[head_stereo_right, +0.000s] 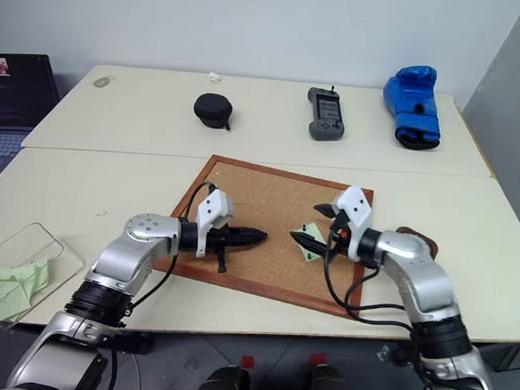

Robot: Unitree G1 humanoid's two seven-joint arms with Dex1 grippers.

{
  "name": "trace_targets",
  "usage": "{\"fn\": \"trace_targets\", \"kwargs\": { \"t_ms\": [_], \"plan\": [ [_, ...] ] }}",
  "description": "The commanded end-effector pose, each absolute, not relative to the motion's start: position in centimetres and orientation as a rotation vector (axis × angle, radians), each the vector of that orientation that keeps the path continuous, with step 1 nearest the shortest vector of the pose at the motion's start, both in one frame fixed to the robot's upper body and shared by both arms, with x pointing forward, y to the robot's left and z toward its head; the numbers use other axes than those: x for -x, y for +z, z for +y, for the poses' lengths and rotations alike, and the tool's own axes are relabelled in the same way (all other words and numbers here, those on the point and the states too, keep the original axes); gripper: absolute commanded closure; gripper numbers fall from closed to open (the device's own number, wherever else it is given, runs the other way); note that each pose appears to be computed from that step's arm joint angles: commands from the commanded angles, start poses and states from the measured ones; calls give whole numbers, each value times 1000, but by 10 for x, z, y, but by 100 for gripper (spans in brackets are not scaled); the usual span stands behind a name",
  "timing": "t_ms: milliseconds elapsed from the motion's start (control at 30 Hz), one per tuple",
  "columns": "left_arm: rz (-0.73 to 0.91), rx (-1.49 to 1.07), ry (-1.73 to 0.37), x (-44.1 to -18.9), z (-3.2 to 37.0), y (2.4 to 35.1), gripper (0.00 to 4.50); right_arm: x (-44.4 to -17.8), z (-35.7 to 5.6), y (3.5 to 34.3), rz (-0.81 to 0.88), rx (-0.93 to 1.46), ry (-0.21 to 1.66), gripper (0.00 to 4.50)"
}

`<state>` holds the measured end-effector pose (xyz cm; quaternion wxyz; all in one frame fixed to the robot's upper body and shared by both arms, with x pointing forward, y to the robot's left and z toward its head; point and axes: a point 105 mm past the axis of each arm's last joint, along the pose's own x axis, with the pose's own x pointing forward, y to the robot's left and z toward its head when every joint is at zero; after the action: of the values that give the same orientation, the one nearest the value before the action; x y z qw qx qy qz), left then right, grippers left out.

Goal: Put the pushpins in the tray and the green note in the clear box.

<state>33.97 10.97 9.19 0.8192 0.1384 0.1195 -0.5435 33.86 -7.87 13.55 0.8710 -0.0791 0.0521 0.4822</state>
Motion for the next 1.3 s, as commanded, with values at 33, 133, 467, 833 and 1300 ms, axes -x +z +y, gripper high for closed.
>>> {"fn": "trace_targets", "kwargs": {
  "t_ms": [33, 133, 467, 833, 1300],
  "plan": [
    [272, -340, -1164, -343, 102, 83, 447, -349, -70, 144, 61, 173, 1012, 0],
    [291, -344, -1184, -341, 99, 78, 447, -354, -64, 141, 72, 156, 1013, 0],
    [285, -340, -1182, -340, 101, 80, 450, -366, -72, 120, 146, 195, 977, 125],
    [280, -343, -1192, -339, 99, 84, 450, -368, -73, 118, 157, 224, 981, 339],
    [271, -330, -1171, -341, 94, 88, 450, -365, -73, 136, 69, 234, 1021, 449]
  ]
}}
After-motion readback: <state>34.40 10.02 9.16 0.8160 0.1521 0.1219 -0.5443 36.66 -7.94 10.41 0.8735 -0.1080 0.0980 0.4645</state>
